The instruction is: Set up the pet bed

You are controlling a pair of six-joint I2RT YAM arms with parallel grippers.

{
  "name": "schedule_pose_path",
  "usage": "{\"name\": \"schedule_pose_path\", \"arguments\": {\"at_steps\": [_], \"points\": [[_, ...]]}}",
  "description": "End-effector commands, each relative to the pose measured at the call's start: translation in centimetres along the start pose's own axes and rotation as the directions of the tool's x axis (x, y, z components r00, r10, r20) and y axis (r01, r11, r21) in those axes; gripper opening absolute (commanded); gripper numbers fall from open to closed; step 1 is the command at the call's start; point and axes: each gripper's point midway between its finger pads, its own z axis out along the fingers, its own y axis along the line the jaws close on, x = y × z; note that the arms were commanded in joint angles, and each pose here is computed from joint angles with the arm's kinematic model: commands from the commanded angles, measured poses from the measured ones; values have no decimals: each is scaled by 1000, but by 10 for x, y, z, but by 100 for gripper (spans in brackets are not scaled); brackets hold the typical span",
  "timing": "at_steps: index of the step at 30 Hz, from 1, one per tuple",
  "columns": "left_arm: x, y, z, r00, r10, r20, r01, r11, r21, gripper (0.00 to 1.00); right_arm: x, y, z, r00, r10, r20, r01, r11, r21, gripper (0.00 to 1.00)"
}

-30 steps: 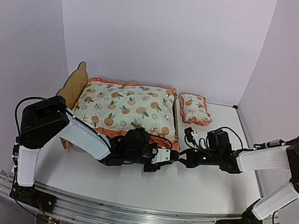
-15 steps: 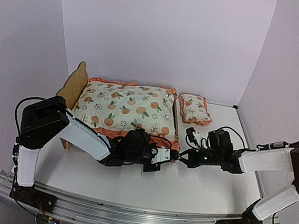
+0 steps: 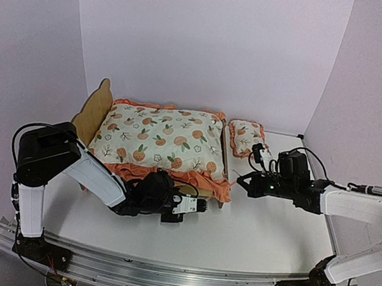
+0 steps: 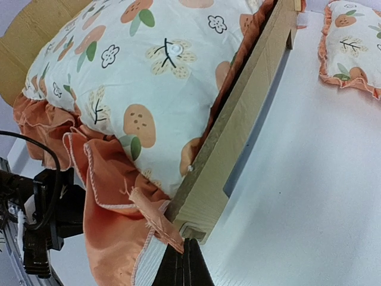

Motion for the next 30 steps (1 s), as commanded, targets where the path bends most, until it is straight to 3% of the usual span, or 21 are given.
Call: {"name": "schedule_pose_path", "arguments": {"at_steps": [1, 6, 10, 17, 20, 25, 27, 30], "points": [[19, -6, -11, 996, 75, -45, -75, 997, 4, 0, -46, -31, -3, 995, -1, 99, -14, 988, 152, 0], [26, -12, -13, 993, 104, -56, -103, 994, 17, 0, -61, -58, -12, 991, 31, 132, -65, 962, 266, 0], [29, -19, -14, 993, 111, -48, -109, 993, 36, 0, -54, -66, -12, 990, 79, 114, -108, 955, 277, 0], [17, -22, -10, 992, 123, -12, -122, 989, 83, 0, -12, -12, 1, 987, 148, -66, -151, 987, -51, 0], [9, -20, -11, 992, 123, -10, -121, 987, 105, 11, 14, -1, -8, 966, 216, -144, -232, 968, -100, 0], [-1, -17, -33, 992, 120, -33, -114, 982, 150, 37, 85, -8, -28, 841, 431, -328, -444, 895, 39, 14], [1, -22, -48, 991, 120, -55, -108, 976, 190, 43, 116, -14, -40, 763, 519, -385, -506, 851, 144, 23], [-3, -25, -78, 989, 130, -67, -112, 968, 226, 45, 131, -21, -57, 710, 579, -400, -521, 815, 254, 34]]}}
